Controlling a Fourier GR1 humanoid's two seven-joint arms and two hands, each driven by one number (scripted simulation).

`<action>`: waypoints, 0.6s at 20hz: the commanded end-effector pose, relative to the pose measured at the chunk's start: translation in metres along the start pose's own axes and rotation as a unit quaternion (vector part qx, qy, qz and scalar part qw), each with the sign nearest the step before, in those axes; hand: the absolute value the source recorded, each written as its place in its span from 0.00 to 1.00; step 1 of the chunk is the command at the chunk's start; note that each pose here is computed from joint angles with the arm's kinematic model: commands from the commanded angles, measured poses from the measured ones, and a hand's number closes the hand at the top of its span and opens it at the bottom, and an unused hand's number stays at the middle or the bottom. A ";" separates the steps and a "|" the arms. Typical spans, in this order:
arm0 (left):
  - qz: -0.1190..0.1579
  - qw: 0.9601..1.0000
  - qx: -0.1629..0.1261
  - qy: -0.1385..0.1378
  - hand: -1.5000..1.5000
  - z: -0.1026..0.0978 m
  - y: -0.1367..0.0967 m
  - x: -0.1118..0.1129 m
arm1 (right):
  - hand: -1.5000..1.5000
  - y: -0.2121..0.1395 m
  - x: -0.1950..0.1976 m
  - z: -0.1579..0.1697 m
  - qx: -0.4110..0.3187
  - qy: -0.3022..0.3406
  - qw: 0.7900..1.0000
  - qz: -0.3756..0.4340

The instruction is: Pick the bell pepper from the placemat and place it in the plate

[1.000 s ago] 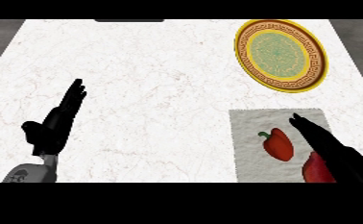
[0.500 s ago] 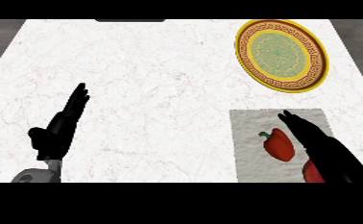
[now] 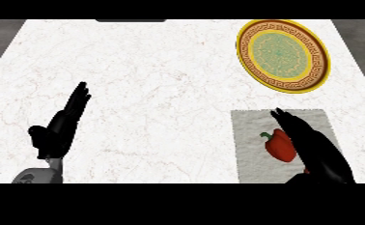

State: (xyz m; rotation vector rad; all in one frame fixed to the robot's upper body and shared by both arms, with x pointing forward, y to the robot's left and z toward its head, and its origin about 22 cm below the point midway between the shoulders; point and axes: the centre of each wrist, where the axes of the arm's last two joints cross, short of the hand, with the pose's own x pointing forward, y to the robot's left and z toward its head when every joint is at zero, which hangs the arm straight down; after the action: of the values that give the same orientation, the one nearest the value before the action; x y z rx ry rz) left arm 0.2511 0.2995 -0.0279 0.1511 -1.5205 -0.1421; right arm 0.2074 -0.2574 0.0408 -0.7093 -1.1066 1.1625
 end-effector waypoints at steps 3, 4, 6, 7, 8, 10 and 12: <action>-0.001 1.000 -0.003 0.006 0.50 -0.008 -0.011 0.009 | 0.00 0.018 -0.009 -0.025 0.004 0.020 1.000 0.018; 0.008 1.000 0.002 0.005 0.50 0.000 0.003 0.006 | 0.00 0.016 -0.018 -0.003 0.004 0.020 1.000 0.014; -0.002 1.000 0.005 0.000 0.50 0.006 -0.001 -0.001 | 0.00 0.017 -0.010 -0.025 0.018 0.005 1.000 0.011; 0.001 1.000 0.001 0.001 0.50 0.012 0.008 -0.004 | 1.00 0.019 -0.026 -0.030 0.041 -0.001 0.999 -0.004; 0.004 1.000 -0.002 -0.001 0.50 0.024 -0.012 -0.008 | 1.00 0.025 -0.019 -0.021 0.053 -0.015 0.998 0.013; 0.001 1.000 -0.001 0.000 0.50 0.005 0.005 0.007 | 1.00 0.025 -0.018 -0.019 0.036 -0.035 0.999 0.019; 0.009 1.000 -0.007 -0.001 0.50 -0.007 -0.004 0.001 | 1.00 0.031 -0.014 -0.046 0.045 -0.044 0.998 0.021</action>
State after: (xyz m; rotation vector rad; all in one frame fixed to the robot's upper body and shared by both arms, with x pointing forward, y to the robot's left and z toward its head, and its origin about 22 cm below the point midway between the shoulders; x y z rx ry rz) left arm 0.2495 0.2981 -0.0277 0.1454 -1.5204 -0.1399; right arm 0.2296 -0.2633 0.0135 -0.6571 -1.1057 1.2440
